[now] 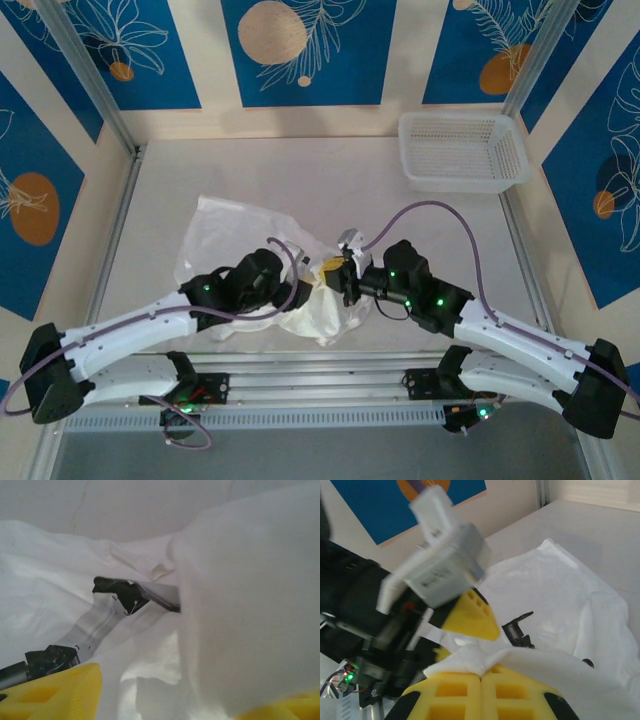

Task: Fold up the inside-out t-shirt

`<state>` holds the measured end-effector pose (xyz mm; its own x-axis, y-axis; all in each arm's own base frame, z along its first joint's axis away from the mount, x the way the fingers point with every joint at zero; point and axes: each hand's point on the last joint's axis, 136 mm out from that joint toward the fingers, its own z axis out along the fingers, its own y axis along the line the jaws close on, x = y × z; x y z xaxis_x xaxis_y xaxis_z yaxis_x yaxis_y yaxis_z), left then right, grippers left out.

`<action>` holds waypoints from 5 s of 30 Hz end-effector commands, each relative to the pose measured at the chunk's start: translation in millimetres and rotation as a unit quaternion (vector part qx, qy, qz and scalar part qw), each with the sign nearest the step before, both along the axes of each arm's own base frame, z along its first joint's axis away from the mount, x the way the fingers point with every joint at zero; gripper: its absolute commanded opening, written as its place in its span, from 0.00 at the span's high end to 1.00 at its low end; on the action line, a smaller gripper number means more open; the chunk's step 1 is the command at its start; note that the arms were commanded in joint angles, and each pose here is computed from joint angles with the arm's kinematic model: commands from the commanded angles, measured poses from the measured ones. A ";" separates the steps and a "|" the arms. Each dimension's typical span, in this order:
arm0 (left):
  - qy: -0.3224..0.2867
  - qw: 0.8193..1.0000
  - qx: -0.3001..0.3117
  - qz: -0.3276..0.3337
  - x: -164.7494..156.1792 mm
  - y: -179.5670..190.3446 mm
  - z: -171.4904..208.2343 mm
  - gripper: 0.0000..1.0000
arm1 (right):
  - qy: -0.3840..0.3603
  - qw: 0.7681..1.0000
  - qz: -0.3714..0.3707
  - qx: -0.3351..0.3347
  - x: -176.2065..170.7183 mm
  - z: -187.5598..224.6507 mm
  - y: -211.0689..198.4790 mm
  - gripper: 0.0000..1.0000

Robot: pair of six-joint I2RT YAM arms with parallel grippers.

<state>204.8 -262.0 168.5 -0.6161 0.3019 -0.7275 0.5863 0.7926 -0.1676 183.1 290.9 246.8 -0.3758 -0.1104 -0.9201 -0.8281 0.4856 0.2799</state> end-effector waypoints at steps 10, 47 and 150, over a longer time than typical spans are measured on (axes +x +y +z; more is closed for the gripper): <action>0.112 0.922 -0.346 -0.137 -31.5 -34.7 106.0 1.00 | 0.181 0.969 -0.165 -0.039 64.2 -77.6 -68.6 1.00; 0.132 0.937 -0.307 -0.103 -23.3 -30.9 81.3 1.00 | 0.304 0.939 -0.153 0.052 42.9 -66.9 -34.7 0.66; 0.178 0.965 -0.168 -0.099 20.2 -31.2 34.0 1.00 | 0.182 0.981 -0.070 -0.021 -3.5 -32.7 -61.7 0.59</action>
<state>236.7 -283.5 196.8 -0.8120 0.1806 -0.5550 0.5338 0.6146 -0.5808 185.9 212.1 195.3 -0.7924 0.0293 -0.6092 -0.4390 0.6661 0.6030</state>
